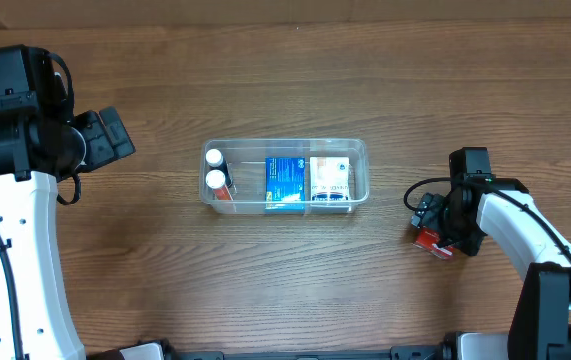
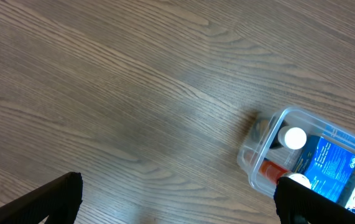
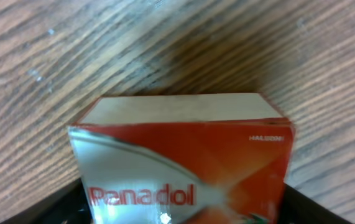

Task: Pack container
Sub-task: 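Grasp the red Panadol box with the right gripper, then lower the Panadol box into the container beside the Hansaplast box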

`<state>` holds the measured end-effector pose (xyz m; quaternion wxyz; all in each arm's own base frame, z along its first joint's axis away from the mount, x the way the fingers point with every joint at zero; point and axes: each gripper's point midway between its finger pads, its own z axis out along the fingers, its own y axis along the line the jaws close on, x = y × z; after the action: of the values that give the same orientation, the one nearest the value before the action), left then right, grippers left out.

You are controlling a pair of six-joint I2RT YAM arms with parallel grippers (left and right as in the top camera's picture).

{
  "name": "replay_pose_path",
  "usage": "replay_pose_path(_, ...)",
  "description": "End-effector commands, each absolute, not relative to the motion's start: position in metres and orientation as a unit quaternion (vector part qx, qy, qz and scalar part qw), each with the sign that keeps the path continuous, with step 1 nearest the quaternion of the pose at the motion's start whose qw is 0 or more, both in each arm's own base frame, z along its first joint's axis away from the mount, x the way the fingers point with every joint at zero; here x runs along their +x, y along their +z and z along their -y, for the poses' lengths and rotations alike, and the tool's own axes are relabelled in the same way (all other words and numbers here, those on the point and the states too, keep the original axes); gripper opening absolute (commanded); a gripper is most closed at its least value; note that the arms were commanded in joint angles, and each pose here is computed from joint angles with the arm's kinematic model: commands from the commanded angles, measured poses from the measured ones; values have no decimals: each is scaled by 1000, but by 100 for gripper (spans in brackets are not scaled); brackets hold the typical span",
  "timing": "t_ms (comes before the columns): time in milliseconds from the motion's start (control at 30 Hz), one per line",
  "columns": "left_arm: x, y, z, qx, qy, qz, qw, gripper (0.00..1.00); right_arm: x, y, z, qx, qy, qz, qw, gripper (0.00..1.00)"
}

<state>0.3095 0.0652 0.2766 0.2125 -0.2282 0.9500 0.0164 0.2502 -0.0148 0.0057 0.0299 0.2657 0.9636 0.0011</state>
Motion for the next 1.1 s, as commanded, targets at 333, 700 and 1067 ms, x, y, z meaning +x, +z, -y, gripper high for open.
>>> replay_pose_path(333, 311, 278, -64, -231, 13, -949, 215, 100, 298, 80, 15, 258, 15, -961, 100, 67)
replay_pose_path(700, 311, 278, -63, -231, 8, -949, 215, 100, 359, 246, -97, 68, 108, -953, 274, 65)
replay_pose_path(1067, 312, 278, -60, -229, 0, -949, 215, 100, 352, 162, -180, -21, 94, -982, 165, 65)
